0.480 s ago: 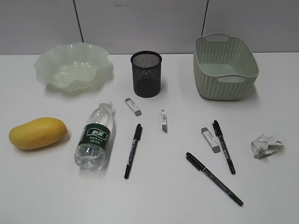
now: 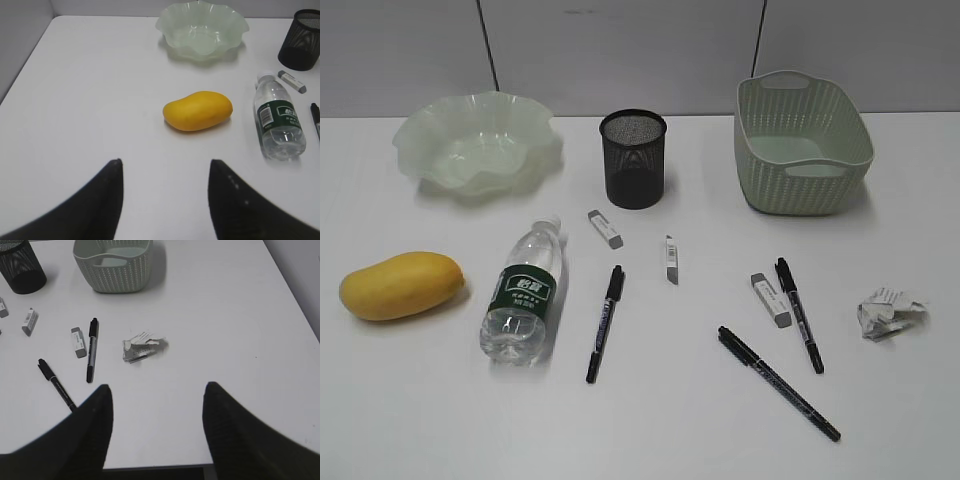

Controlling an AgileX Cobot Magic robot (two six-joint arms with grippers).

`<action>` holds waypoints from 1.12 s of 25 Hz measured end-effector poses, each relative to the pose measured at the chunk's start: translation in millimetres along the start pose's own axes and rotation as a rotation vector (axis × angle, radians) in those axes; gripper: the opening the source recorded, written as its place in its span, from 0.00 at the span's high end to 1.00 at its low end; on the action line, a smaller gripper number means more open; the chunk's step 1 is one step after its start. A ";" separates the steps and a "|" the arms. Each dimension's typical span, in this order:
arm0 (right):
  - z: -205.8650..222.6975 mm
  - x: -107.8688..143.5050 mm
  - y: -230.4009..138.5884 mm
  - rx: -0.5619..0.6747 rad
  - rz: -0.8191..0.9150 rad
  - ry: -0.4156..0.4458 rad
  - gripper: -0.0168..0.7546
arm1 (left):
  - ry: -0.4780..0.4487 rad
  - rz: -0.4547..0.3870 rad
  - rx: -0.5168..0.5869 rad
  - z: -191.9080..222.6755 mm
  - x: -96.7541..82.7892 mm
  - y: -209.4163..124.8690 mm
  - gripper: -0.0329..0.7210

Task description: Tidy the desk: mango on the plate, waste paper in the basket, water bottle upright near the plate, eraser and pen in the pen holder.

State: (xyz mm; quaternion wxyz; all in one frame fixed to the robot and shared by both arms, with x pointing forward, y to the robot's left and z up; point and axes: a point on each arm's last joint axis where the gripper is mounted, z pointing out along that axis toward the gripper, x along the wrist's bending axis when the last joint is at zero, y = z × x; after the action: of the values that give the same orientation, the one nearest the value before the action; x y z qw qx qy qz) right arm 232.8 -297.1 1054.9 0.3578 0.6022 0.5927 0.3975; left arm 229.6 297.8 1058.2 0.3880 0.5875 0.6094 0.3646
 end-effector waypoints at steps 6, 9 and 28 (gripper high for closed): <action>0.0 0.0 0.0 0.000 0.000 0.000 0.38 | 0.000 0.000 0.000 0.0 0.0 0.0 0.40; 0.0 0.0 0.0 0.000 0.000 0.000 0.38 | 0.000 0.000 0.000 0.0 0.0 0.0 0.40; 0.0 0.0 -0.1 0.001 0.000 0.000 0.38 | 0.017 0.009 0.053 7.6 1.6 4.8 0.41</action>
State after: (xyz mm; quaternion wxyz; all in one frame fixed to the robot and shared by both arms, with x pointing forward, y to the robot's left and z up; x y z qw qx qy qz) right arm 232.7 -297.0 1054.8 0.3574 0.6023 0.5929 0.3974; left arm 238.5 299.5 1059.2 0.3652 0.5974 0.6194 0.3550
